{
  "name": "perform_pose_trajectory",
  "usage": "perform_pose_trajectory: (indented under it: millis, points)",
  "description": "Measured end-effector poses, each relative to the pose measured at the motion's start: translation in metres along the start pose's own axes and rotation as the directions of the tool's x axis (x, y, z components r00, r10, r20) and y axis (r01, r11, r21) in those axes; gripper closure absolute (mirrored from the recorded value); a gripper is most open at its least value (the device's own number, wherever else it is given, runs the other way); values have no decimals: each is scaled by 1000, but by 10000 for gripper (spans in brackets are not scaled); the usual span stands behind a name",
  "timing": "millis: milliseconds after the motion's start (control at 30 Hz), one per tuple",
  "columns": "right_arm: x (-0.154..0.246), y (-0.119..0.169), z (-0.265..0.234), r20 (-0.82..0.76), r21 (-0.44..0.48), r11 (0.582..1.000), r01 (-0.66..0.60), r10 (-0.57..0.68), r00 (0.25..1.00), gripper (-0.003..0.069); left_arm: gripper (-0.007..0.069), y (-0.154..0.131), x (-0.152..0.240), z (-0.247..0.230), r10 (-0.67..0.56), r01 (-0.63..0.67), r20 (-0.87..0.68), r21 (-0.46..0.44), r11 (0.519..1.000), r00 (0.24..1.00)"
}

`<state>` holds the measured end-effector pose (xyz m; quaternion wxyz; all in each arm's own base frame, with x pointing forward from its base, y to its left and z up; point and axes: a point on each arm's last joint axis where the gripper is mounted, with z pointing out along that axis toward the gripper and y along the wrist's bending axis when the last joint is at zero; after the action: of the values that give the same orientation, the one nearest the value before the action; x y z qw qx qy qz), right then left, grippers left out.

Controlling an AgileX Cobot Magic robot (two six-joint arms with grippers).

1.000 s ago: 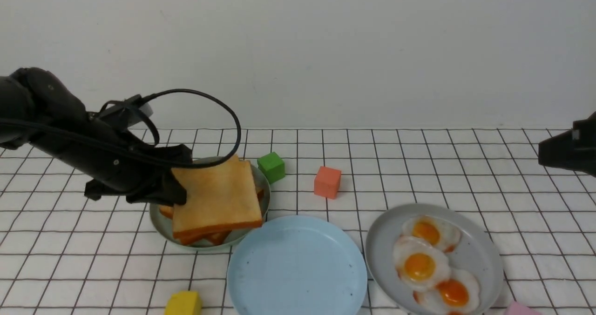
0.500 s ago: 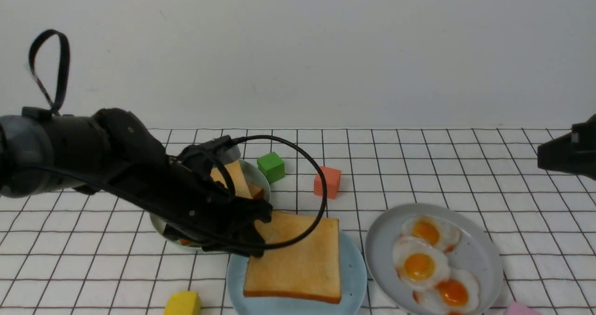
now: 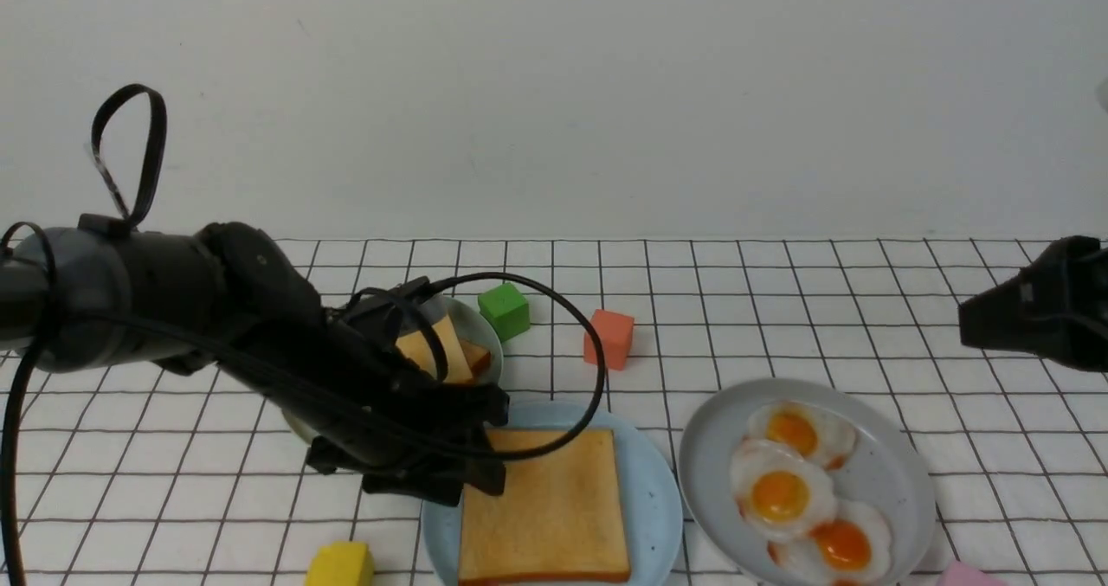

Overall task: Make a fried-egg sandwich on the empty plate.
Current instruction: Use the left arm to put a slice of bread into the empty plate in the middle, then use the right arm to grab a fried egg

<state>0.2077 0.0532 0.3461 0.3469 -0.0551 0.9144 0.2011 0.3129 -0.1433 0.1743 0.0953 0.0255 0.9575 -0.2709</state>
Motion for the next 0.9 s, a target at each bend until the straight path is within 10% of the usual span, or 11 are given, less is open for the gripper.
perform_pose_trajectory:
  millis: [167,400,633,900]
  points:
    - [1,-13,38,-126,19,999,-45,47,991,256,156,-11,7,-24,90,-90,-42,1,996,995]
    - [4,-31,86,-241,47,992,-116,124,963,253,167,-48,15,-86,240,-242,44,64,968,970]
    - [15,-47,136,-343,69,971,-229,238,909,253,414,-112,68,-144,544,-570,170,250,783,822]
    - [25,-61,174,-361,105,942,-319,335,870,253,638,-128,93,-142,681,-693,128,119,711,721]
